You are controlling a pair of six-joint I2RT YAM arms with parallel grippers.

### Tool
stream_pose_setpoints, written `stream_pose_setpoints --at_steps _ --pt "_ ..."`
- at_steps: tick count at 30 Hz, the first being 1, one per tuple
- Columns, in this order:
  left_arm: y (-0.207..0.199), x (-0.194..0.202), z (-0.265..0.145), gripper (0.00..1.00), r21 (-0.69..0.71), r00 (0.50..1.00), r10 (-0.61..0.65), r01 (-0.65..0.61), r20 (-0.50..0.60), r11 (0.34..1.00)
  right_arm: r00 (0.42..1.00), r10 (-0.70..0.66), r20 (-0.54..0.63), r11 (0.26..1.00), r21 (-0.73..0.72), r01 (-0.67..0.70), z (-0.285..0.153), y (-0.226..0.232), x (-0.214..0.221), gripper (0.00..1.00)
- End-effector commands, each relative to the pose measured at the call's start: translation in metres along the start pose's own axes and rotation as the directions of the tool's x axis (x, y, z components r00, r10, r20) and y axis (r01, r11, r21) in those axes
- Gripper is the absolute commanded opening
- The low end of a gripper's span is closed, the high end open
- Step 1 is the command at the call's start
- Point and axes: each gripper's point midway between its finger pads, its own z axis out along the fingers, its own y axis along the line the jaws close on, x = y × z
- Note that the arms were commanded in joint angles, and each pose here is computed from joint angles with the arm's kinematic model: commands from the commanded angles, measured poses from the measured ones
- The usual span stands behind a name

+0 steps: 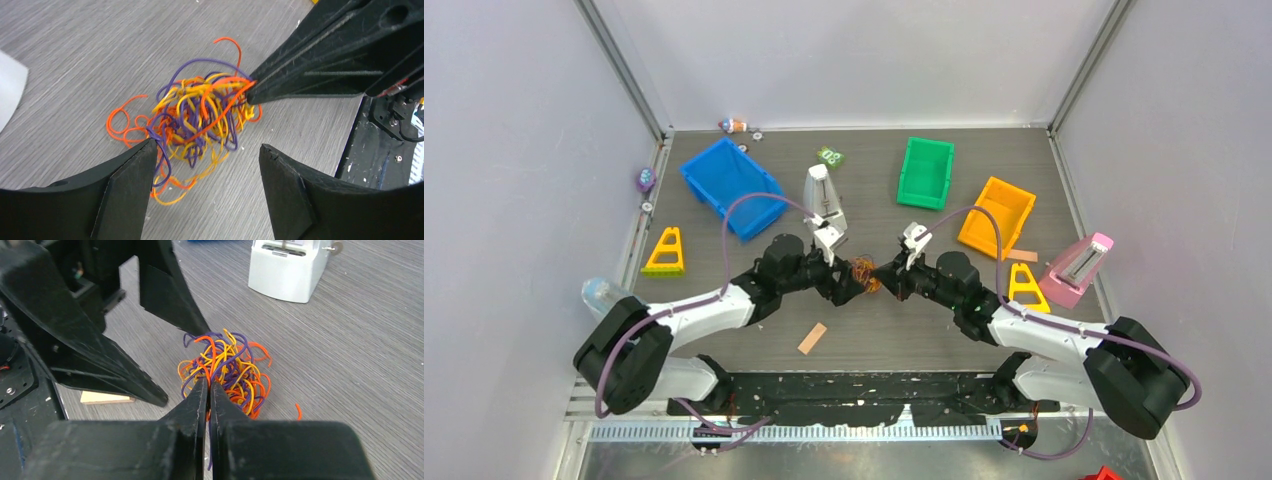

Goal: Untangle the cables

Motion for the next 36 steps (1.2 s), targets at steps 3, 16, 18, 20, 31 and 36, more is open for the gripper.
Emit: stream_pose_setpoints --at_steps 3,16,18,20,31,36 --pt "-0.01 0.003 0.025 0.73 0.035 0.993 0.042 -0.038 -0.111 0.999 0.996 -0.023 0.081 0.996 -0.085 0.03 0.003 0.016 -0.023 0.05" --pt "0.01 0.008 0.036 0.0 -0.073 0.981 -0.01 -0.004 -0.196 0.997 0.993 -0.025 0.119 0.998 -0.049 0.031 -0.005 0.011 -0.029 0.07" --pt "0.01 0.005 0.033 0.0 -0.078 0.984 -0.006 -0.008 -0.18 0.997 0.993 -0.023 0.119 0.999 -0.024 0.026 -0.005 0.007 -0.029 0.36" --pt "0.011 0.002 0.03 0.0 -0.085 0.988 -0.001 -0.012 -0.157 0.996 0.993 -0.019 0.118 1.0 0.019 0.017 -0.006 -0.001 -0.029 0.71" --pt "-0.003 -0.026 0.006 0.0 0.011 0.999 0.004 -0.004 0.051 1.0 0.997 -0.01 0.071 0.999 0.035 0.007 0.001 -0.004 -0.021 0.89" --pt "-0.013 -0.034 -0.002 0.0 0.056 0.993 0.025 -0.032 0.114 0.998 1.0 -0.01 0.019 0.994 -0.105 0.012 0.011 0.018 -0.012 0.82"
